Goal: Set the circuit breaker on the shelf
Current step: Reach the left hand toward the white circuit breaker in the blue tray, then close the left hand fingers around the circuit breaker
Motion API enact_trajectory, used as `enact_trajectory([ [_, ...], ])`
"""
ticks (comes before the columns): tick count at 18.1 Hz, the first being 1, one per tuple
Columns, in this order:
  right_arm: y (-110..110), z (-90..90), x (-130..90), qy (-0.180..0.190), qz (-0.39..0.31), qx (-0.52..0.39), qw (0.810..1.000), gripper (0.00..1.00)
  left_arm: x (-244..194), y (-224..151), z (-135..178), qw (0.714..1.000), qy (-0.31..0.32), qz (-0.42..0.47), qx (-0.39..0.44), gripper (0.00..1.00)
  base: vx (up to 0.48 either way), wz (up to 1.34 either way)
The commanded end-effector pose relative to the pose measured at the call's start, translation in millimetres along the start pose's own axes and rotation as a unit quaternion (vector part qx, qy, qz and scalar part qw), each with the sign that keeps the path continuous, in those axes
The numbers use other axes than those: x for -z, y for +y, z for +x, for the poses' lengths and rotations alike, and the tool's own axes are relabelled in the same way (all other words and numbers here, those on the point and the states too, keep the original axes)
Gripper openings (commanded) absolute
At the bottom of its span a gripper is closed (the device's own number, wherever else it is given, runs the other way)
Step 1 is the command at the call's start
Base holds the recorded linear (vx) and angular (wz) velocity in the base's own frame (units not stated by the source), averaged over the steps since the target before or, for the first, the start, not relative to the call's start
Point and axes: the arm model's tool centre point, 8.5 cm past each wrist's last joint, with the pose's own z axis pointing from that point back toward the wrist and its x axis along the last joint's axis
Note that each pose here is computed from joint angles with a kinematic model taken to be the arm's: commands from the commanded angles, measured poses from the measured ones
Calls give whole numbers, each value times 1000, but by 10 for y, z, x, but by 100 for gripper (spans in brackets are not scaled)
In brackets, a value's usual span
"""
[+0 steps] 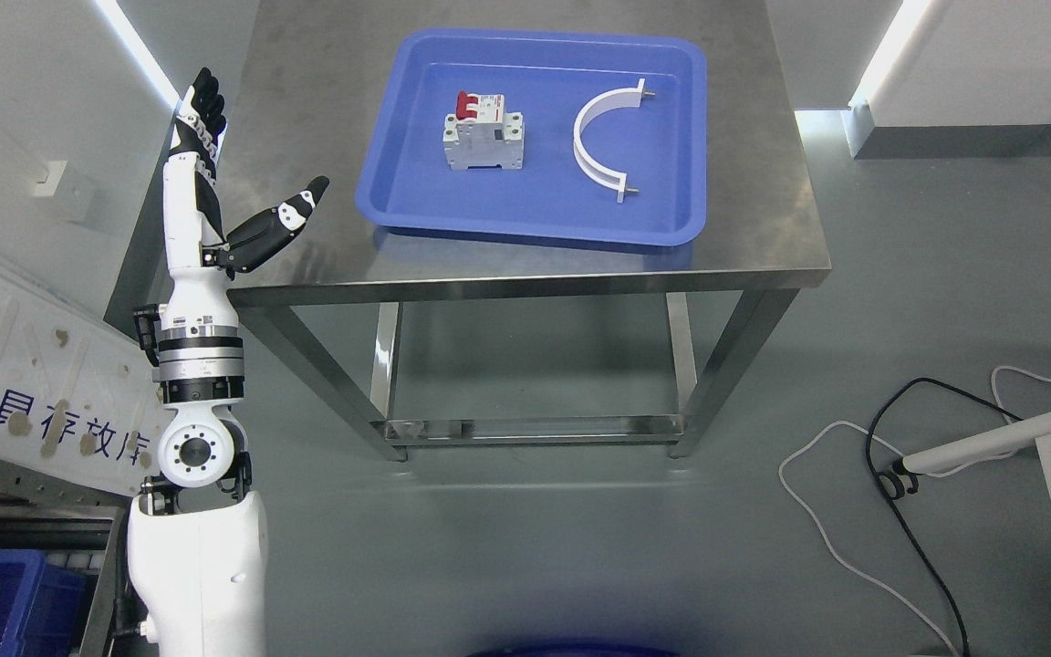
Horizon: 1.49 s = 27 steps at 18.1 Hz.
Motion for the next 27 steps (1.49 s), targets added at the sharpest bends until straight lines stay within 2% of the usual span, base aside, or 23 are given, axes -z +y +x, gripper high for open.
enact_trajectory([
  [1, -121, -60, -3, -7, -9, -1, 1000, 100, 47, 46, 56, 1000, -21, -2, 8, 100, 126, -127],
  [5, -121, -60, -3, -7, -9, -1, 1000, 100, 280, -25, 78, 1000, -27, -11, 1, 100, 89, -63],
  [7, -121, -60, -3, -7, -9, 0, 1000, 100, 500, -202, 181, 992, -42, -115, 11, 99, 58, -40],
  [9, -121, -60, -3, -7, -9, 0, 1000, 100, 655, -187, 189, 965, -14, -258, 42, 99, 31, 4],
  [11, -121, -60, -3, -7, -9, -1, 1000, 100, 937, -38, 283, 951, -4, -300, 75, 98, 10, -15],
  [13, -121, -60, -3, -7, -9, -1, 1000, 100, 1152, 107, 342, 933, 7, -331, 141, 98, -3, -34],
  [16, -121, -60, -3, -7, -9, -1, 1000, 100, 1294, -176, 307, 876, 45, -429, 217, 97, -5, 10],
  [20, -121, -60, -3, -7, -9, 0, 1000, 100, 1424, -284, 69, 829, 117, -474, 273, 95, 0, 0],
  [27, -121, -60, -3, -7, -9, -1, 1000, 100, 1439, -597, 16, 785, 130, -533, 289, 88, 0, 0],
])
